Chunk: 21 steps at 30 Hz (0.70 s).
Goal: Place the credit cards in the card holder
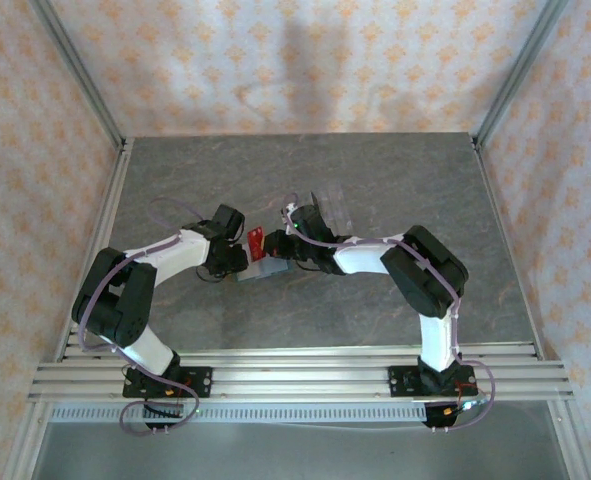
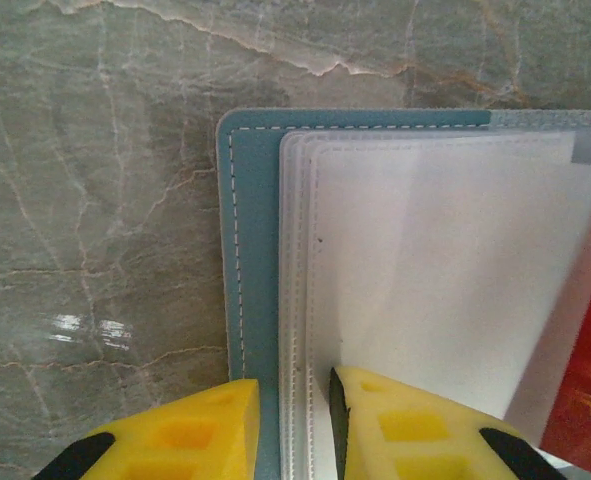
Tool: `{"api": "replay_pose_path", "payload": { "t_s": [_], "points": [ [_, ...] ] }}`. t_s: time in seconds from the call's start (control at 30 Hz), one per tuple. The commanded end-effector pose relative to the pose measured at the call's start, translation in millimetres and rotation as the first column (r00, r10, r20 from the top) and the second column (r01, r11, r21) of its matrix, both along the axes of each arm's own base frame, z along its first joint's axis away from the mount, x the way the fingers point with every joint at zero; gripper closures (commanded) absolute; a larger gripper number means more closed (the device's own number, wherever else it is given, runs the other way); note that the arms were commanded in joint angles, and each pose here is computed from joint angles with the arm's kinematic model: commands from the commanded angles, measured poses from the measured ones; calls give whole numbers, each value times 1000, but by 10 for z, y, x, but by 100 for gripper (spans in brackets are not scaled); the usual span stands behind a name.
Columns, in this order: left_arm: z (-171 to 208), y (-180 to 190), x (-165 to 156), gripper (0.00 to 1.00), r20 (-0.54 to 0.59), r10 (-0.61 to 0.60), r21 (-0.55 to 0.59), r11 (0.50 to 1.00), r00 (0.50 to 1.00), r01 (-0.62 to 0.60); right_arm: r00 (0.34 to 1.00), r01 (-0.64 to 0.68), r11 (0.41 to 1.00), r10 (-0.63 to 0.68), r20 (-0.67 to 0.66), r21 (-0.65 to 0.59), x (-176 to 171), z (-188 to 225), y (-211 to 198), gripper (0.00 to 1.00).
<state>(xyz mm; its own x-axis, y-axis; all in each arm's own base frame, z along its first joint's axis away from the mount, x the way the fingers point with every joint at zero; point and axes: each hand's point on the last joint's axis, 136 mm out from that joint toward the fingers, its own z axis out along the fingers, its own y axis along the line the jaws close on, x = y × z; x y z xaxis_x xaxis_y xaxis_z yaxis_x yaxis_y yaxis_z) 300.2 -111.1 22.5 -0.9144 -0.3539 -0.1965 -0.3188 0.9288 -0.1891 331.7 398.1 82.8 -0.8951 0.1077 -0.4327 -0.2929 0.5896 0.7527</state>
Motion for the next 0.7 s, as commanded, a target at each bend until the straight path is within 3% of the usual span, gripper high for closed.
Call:
{"api": "replay_pose_path", "payload": {
  "t_s": [0.0,0.67],
  "points": [
    [-88,135,-130,74,-43,8,49,999,999,-5,1000,-4,999,4,-9,50,-2,9,47,100],
    [-84,104,-117,74,-40,7,33,999,999,-5,994,-69,997,67,-91,-19,-245,-338,-43,100]
  ]
}}
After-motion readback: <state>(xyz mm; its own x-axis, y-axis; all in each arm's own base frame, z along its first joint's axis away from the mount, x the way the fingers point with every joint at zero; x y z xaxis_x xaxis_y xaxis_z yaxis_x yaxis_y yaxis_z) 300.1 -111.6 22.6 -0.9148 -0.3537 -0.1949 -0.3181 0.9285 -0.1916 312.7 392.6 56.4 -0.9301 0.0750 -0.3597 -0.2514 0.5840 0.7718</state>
